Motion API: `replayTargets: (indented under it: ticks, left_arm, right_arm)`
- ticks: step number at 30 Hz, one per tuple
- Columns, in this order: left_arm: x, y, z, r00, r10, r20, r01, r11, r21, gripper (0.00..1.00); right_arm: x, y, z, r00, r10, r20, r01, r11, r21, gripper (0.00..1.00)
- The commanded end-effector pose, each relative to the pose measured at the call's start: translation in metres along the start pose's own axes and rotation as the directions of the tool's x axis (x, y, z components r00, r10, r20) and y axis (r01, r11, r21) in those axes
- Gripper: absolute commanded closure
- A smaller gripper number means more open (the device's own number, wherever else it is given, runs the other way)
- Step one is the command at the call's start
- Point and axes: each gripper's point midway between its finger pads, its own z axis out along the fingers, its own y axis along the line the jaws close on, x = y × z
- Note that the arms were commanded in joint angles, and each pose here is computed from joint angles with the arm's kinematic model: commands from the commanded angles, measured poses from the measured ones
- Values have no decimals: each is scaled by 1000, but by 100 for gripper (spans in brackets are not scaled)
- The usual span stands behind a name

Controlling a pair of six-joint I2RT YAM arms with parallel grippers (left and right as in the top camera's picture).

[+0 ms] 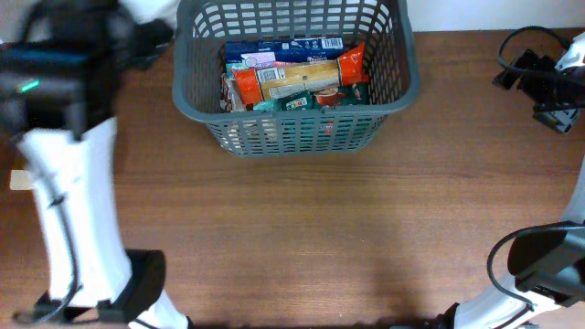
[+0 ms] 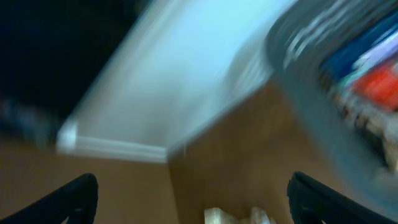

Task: Pack container
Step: 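Move the left gripper back to the clear wrapped pastry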

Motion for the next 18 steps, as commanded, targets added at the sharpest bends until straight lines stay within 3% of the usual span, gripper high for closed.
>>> replayTargets:
  ticks: [1, 4, 7, 12, 14, 18]
  left_arm:
    - [51, -1, 29, 952, -252, -177, 261, 965, 34, 11]
    - [96, -10, 52, 885, -329, -328, 372, 925, 75, 11]
    - [148, -21, 81, 776, -380, -504, 466, 883, 53, 11]
    - [236, -48, 132, 521, -458, -720, 617, 785, -52, 11]
    - [261, -63, 146, 458, -444, -770, 644, 763, -56, 11]
    - [294, -79, 168, 334, -508, -794, 704, 695, -149, 24]
  right_arm:
    - [1, 1, -3, 1000, 4, 4, -4, 1000, -6, 1]
    - [1, 1, -3, 1000, 4, 4, -4, 1000, -6, 1]
    - [1, 1, -3, 1000, 4, 4, -4, 1000, -6, 1]
    - [1, 1, -3, 1000, 4, 5, -4, 1000, -6, 1]
    - [1, 1, -3, 1000, 4, 4, -4, 1000, -6, 1]
    - [1, 1, -3, 1000, 4, 4, -4, 1000, -6, 1]
